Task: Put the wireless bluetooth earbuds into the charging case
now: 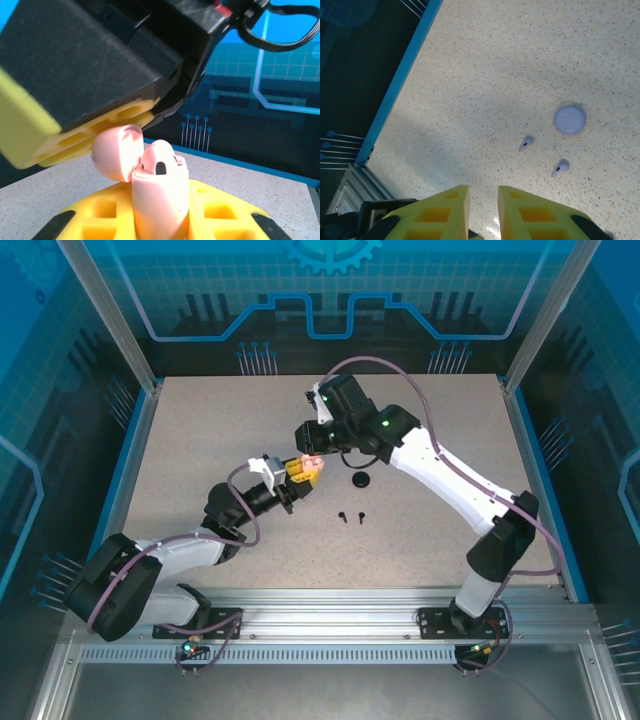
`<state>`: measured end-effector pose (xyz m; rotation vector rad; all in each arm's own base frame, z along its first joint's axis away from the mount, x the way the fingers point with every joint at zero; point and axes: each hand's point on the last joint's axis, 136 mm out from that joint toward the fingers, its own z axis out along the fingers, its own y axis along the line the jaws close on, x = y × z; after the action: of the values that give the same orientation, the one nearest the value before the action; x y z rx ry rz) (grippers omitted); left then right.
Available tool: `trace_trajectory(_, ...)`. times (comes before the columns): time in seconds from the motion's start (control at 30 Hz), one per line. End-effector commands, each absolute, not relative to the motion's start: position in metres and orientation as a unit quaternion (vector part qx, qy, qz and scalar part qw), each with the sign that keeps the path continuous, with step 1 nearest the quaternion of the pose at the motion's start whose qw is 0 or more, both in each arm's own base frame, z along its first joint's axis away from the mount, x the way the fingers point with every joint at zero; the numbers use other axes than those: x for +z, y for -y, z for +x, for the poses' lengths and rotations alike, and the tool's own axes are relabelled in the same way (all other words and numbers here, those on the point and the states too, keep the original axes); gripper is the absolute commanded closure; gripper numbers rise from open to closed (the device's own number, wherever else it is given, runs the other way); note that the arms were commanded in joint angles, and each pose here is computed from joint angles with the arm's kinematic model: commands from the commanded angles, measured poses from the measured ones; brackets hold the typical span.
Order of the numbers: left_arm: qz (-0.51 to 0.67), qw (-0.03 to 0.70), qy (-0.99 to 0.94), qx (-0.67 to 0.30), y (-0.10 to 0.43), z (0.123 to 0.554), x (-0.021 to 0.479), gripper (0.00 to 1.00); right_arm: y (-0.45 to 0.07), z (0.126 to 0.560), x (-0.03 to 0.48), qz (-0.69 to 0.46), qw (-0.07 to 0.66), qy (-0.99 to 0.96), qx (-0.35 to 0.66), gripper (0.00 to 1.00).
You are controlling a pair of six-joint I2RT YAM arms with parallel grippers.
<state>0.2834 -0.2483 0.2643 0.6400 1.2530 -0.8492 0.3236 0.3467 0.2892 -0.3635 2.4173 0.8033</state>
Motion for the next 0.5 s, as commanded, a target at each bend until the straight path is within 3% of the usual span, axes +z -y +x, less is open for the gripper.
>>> trace_trajectory(0.0, 0.26, 0.718, -0.537, -0.358, 0.237, 0.29, 0.288, 1.0, -0.329, 0.284, 0.297, -0.137, 0.268, -0.903, 0.305, 0.78)
trace_trajectory(0.13, 0.249, 0.711, -0.542, -0.373, 0.237, 0.288, 0.281, 1.0, -0.297, 0.285, 0.321, -0.082, 0.328, -0.89, 0.306, 0.73)
trace_trajectory(0.27, 0.226, 0.704, -0.56, -0.374, 0.231, 0.29, 0.273, 1.0, -0.264, 0.291, 0.336, -0.02, 0.371, -0.877, 0.304, 0.53)
trace_trajectory(0.47, 0.149, 0.676, -0.624, -0.361, 0.213, 0.306, 0.25, 1.0, -0.236, 0.279, 0.325, 0.027, 0.386, -0.873, 0.297, 0.41)
